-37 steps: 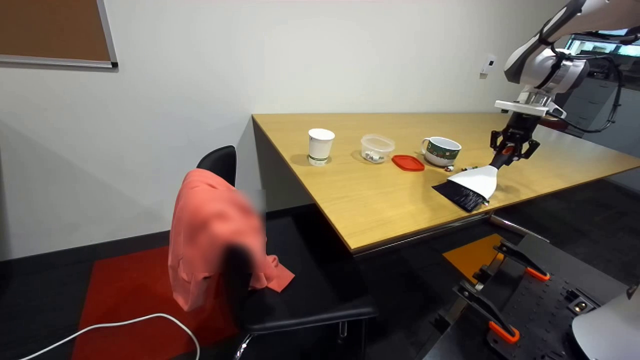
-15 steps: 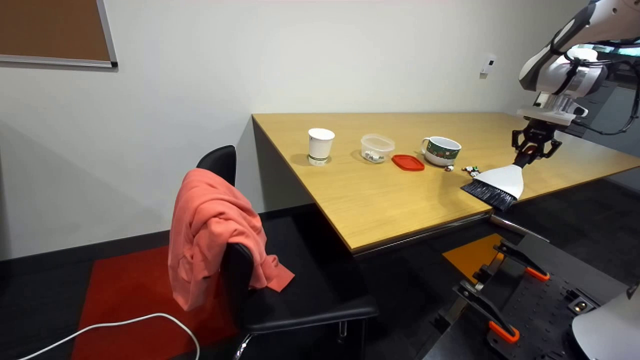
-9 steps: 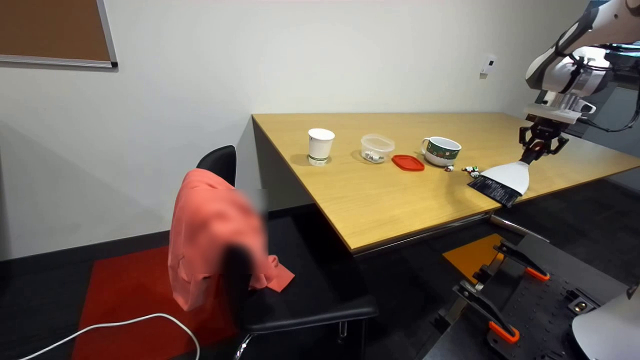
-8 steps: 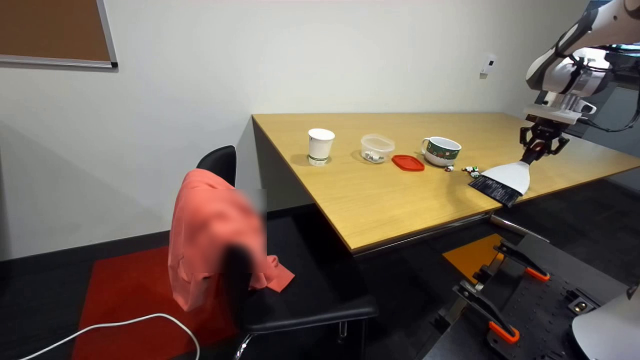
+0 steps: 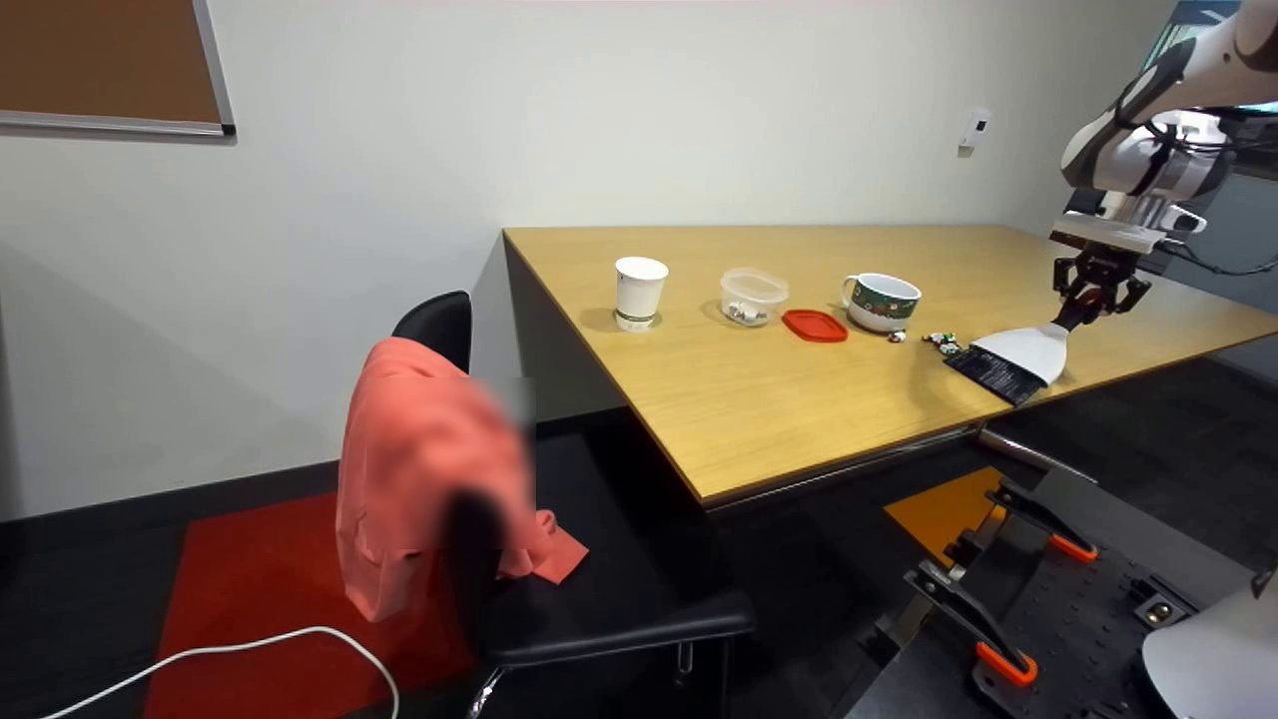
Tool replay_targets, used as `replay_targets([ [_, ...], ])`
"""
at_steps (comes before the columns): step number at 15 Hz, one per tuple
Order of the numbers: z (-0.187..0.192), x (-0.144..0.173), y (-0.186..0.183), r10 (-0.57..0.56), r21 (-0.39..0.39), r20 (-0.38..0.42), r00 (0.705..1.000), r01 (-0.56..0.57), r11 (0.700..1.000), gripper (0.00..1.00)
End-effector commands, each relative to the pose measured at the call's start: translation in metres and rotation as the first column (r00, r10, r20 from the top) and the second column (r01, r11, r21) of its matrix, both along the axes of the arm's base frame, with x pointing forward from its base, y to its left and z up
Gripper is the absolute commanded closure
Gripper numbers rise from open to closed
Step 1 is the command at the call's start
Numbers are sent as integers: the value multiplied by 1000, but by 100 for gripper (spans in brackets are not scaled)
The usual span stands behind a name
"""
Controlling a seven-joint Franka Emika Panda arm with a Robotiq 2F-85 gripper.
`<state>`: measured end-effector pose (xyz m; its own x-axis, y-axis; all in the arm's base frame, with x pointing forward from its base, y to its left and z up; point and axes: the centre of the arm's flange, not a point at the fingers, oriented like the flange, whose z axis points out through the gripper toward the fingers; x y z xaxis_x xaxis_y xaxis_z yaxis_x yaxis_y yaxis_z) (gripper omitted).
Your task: Use the hand broom to sweep the sweets to the right
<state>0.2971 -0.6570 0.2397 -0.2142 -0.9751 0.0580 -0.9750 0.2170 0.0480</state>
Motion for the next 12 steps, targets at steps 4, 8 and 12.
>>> replay_targets([
  [4,17,-13,-23,-82,3,30,996,82,997,86],
  [8,12,2,-17,-101,104,73,992,94,990,86],
  [12,6,28,-1,-139,261,120,983,104,960,86],
])
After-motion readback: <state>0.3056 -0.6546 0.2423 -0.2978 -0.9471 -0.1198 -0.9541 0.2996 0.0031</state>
